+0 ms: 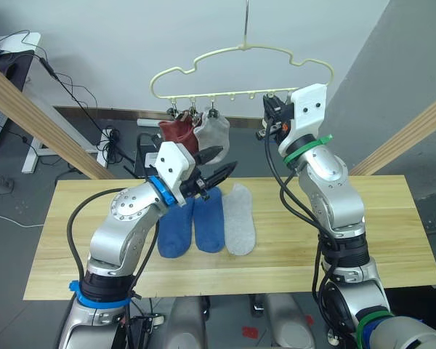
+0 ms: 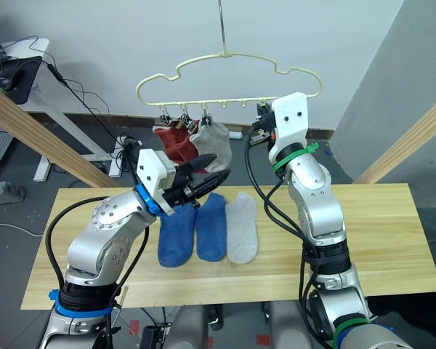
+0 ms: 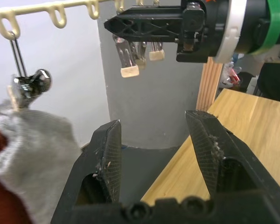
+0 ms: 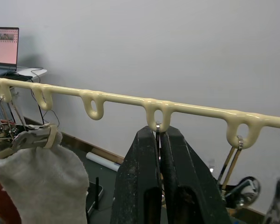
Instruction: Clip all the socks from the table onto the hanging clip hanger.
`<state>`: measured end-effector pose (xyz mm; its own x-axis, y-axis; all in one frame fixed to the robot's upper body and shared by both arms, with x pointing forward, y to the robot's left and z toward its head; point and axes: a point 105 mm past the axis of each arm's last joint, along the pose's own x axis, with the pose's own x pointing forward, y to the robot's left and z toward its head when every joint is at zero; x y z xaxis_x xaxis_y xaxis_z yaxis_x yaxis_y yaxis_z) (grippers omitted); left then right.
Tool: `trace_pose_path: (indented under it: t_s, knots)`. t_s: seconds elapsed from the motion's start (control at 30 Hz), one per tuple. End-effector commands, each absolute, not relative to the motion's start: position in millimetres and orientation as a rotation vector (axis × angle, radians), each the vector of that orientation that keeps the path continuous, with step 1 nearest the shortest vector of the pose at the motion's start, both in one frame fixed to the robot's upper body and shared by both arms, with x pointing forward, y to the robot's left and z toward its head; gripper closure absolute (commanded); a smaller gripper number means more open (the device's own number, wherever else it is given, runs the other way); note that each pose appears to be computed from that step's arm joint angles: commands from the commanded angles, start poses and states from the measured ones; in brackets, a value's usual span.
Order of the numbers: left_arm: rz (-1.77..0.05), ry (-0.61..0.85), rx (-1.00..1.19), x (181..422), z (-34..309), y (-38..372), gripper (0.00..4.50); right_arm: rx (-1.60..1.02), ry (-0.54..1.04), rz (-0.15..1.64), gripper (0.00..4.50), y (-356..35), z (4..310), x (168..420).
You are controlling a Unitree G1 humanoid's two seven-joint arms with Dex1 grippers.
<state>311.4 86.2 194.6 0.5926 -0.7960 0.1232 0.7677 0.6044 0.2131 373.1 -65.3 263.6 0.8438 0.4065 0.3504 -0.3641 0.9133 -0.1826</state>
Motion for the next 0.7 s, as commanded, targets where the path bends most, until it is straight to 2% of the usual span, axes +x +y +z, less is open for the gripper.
trace_pose_path:
  t_s: [0.03, 0.1, 0.27, 0.47, 0.7]
  knots:
    - [-0.886, -0.162, 0.195, 305, 174, 77, 1.9, -0.099, -0.465, 0.414, 4.49, -65, 280, 366]
    - [-0.846, -0.094, 0.206, 308, 154, 74, 1.48, -0.099, -0.464, 0.411, 4.5, -66, 280, 366]
    - [-0.691, 0.071, 0.17, 323, 100, 53, 0.03, -0.102, -0.458, 0.414, 4.5, -66, 280, 367]
    - [-0.604, 0.213, 0.153, 335, 61, 29, 0.03, -0.107, -0.447, 0.422, 4.5, -65, 278, 365]
    - [-0.542, 0.254, 0.149, 348, 49, 24, 0.03, -0.107, -0.433, 0.428, 4.5, -64, 275, 364]
